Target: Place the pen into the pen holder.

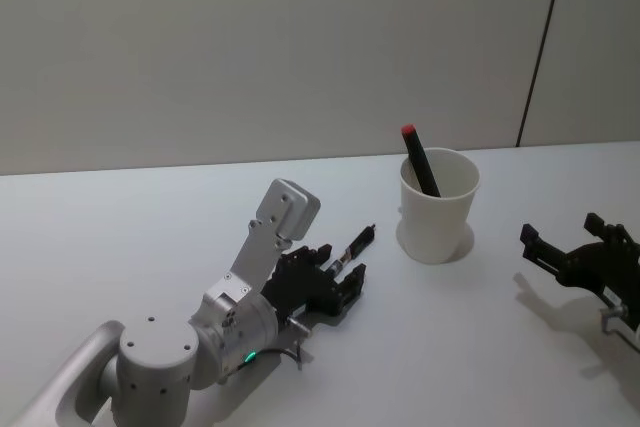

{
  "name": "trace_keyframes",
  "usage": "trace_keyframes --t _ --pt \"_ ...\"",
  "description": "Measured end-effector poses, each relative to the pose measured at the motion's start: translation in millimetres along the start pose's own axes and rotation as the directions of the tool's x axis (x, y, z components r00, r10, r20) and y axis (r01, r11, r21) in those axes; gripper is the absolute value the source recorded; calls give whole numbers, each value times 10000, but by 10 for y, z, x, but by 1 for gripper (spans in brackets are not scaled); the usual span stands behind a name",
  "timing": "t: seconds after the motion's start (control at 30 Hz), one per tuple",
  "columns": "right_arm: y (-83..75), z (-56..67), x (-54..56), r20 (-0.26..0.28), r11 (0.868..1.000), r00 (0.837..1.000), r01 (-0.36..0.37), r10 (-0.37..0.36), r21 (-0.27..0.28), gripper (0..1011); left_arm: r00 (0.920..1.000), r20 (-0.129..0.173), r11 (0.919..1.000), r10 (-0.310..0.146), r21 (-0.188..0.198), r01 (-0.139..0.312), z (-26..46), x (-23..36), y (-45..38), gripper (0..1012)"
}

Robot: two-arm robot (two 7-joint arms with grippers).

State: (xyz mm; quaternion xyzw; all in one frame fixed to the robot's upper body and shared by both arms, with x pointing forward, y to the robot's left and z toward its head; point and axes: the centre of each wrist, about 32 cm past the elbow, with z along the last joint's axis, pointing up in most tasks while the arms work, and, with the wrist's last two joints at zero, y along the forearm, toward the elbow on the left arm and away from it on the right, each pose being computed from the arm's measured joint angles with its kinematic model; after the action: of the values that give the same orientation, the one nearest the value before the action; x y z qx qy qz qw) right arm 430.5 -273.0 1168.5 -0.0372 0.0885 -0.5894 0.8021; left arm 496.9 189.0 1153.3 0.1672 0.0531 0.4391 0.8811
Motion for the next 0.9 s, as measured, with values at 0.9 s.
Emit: trace_keyframes --t 0.9 --pt "0 0 0 1 10000 10000 0 0 -1 1003 10000 1 10000 22 -1 -22 0 1 1 381"
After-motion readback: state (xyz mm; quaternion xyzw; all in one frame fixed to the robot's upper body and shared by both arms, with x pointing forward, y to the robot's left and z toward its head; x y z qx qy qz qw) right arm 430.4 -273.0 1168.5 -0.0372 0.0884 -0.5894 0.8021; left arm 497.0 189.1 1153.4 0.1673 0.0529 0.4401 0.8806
